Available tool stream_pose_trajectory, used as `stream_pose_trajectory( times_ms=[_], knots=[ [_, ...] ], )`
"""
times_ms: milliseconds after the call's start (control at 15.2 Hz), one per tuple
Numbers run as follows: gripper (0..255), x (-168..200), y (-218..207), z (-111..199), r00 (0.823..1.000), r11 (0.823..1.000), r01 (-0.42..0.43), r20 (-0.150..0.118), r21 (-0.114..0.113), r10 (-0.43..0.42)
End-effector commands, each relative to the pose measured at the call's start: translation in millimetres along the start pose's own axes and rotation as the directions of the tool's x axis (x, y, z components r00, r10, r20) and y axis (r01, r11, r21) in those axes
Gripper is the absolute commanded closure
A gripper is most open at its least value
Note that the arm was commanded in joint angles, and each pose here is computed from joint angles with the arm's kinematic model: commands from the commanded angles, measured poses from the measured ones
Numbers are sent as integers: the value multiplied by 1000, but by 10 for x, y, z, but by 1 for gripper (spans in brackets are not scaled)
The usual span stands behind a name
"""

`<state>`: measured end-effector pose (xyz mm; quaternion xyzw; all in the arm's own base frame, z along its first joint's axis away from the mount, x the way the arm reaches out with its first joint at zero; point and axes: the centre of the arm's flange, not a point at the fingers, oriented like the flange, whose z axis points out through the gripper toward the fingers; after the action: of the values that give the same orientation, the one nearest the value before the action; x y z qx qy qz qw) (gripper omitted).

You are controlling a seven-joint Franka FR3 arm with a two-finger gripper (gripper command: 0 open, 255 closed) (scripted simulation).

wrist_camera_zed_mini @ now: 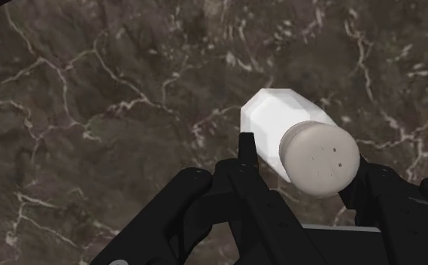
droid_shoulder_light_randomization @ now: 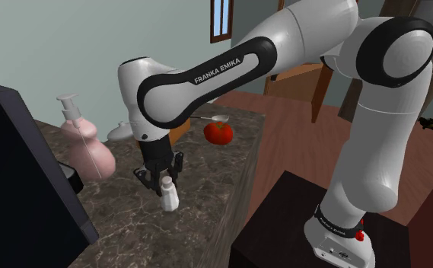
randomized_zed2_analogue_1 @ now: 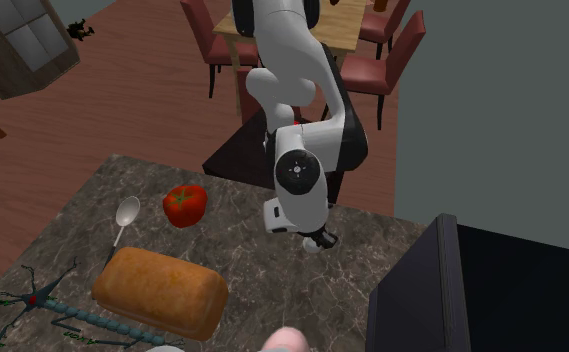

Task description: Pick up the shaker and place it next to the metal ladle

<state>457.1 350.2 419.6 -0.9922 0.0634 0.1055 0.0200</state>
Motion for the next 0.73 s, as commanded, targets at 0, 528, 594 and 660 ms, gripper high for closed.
stream_pose_trajectory(
  times_ms=[0,528,594,660],
  knots=[
    [255,-2,0,7,1000,1000,0,1,-1,0],
    [255,-92,-11,-405,1000,1000,0,1,-1,0],
    [255,-103,-12,-457,1000,1000,0,1,-1,0],
    [255,-114,-14,-509,1000,1000,0,1,-1,0]
  ],
)
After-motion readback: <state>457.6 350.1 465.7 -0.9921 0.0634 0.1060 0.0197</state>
